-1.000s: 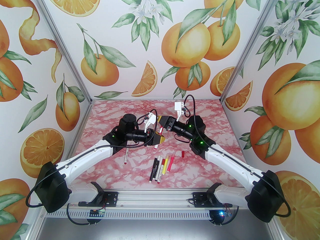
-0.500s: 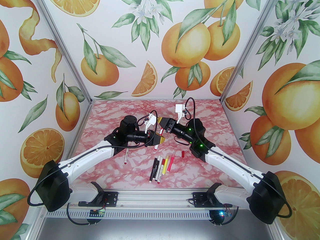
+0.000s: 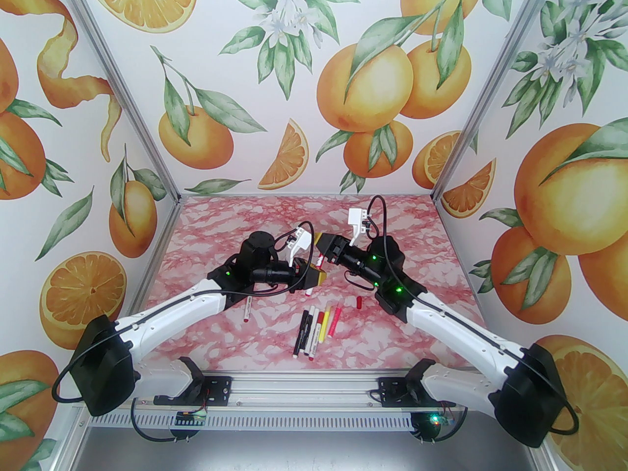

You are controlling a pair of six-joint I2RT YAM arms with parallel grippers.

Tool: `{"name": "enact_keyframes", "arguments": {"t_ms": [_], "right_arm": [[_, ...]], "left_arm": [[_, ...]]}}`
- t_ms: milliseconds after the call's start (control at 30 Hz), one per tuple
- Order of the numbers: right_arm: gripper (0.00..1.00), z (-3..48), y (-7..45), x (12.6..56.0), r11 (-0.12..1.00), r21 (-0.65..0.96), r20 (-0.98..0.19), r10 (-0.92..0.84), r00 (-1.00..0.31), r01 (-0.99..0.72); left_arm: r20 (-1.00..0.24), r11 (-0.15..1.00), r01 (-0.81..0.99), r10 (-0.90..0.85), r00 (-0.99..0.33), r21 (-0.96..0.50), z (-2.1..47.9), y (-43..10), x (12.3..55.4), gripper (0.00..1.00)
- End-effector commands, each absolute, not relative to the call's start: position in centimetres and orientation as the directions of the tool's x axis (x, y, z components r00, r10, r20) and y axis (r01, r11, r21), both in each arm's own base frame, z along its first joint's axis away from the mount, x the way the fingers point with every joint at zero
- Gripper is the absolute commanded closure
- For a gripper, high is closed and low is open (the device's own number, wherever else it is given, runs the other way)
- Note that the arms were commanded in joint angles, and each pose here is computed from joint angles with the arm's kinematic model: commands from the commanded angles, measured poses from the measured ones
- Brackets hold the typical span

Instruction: Open the pen caps

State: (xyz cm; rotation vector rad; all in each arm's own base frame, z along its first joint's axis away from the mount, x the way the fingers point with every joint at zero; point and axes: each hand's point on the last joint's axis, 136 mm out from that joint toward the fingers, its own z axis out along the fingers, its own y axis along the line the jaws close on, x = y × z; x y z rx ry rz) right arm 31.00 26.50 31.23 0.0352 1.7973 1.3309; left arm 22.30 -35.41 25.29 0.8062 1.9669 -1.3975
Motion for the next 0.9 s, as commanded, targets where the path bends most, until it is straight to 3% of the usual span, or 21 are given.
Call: {"name": "enact_keyframes", "arguments": {"t_ms": [0,400,667,867], "right_arm": [[1.0,37.0,21.7,34.3,0.472,0.771,-0.632,0.653,-0.418,-0.427],[1.0,38.9,23.3,33.8,0.415,0.761,-0.647,0.544,-0.534,-0.499],[1.0,35.6,21.6,34.6,0.575,0.698,-0.71,0.476,-0.519,-0.427],[1.0,27.2,18.9,33.1,0.763,0.599,-0.692,0.338,-0.638,-0.244]], "left_arm": [[-0.724,0.2,0.766,0.25,-0.643,-0.612,23.2,-35.4,18.4,1.0],[-0.722,0.218,0.785,0.311,-0.619,-0.579,22.3,-35.3,18.1,1.0],[-0.753,0.248,0.786,0.231,-0.616,-0.566,24.2,-34.5,19.4,1.0],[-0.742,0.383,0.736,0.167,-0.649,-0.558,23.7,-31.6,21.7,1.0]]}}
